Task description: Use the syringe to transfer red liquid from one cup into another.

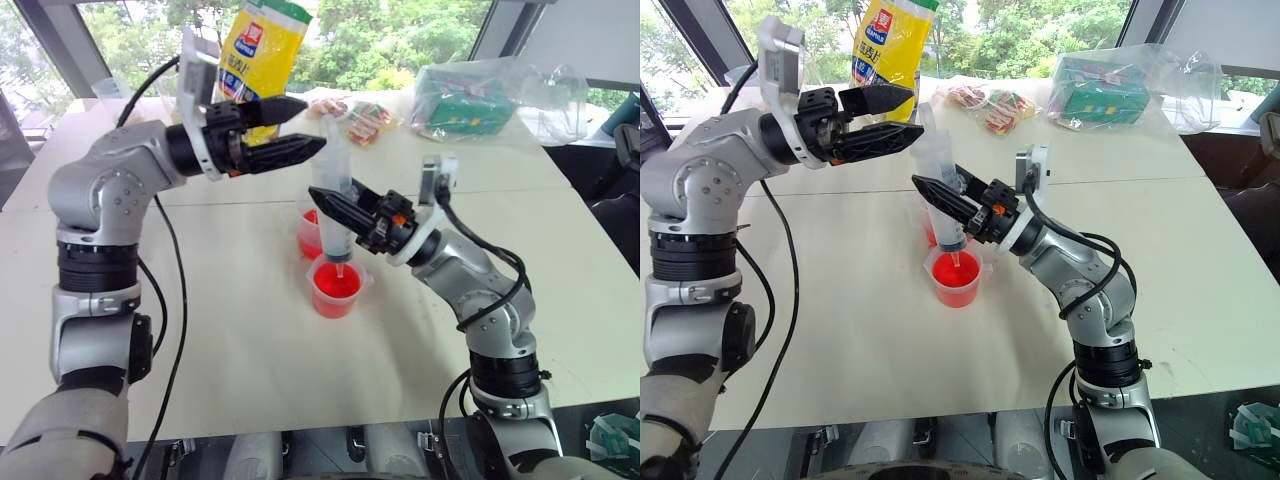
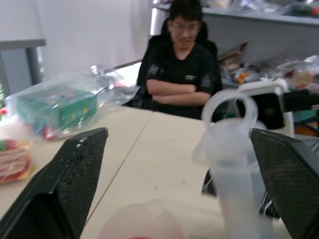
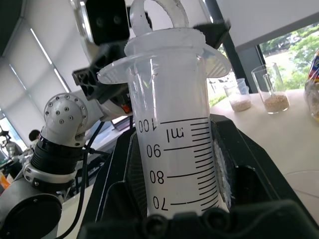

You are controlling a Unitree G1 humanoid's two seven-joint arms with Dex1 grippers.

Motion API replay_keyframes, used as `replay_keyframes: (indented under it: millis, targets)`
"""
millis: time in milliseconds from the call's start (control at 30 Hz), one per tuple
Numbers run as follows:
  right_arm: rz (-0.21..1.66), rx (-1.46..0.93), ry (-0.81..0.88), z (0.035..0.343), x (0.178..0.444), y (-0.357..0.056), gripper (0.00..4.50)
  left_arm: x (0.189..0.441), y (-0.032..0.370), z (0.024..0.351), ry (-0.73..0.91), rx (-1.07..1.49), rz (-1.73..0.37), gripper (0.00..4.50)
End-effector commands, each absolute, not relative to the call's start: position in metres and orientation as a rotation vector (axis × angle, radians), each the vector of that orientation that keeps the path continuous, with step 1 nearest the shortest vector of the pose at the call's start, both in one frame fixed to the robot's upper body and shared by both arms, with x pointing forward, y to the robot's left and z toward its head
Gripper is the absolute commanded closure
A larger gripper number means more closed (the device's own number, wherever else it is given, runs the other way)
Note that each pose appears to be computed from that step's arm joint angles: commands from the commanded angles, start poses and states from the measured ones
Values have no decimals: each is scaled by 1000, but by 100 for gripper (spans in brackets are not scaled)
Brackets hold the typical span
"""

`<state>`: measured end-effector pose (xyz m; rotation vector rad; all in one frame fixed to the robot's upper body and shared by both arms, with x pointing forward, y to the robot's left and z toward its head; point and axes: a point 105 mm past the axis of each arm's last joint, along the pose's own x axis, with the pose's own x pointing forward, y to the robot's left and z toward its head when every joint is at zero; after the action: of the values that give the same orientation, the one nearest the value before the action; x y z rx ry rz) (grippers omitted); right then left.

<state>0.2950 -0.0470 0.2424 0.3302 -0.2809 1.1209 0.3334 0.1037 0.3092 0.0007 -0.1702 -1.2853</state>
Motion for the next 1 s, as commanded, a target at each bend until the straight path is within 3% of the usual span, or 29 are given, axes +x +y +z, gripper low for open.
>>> replay_keyframes:
  millis: [33, 167, 300, 400, 533, 733, 1000]
  targets:
    - [1167, 319, -406, 271, 282, -47, 311, 327, 119, 319, -194, 19, -1261, 5]
    - [1132, 300, -399, 277, 288, -55, 311, 324, 132, 316, -180, 19, -1229, 5]
    - [906, 238, -316, 283, 320, -84, 311, 320, 133, 300, -151, 45, -1210, 5]
    - [746, 285, -158, 279, 338, -119, 311, 315, 131, 277, -97, 111, -1211, 5]
    - [582, 215, 113, 250, 348, -157, 311, 308, 127, 261, -68, 117, -1217, 5]
    - [379, 102, 380, 198, 355, -195, 311, 302, 122, 246, -38, 129, -1225, 5]
    - [300, 22, 532, 141, 359, -213, 311, 289, 114, 223, 23, 175, -1246, 5]
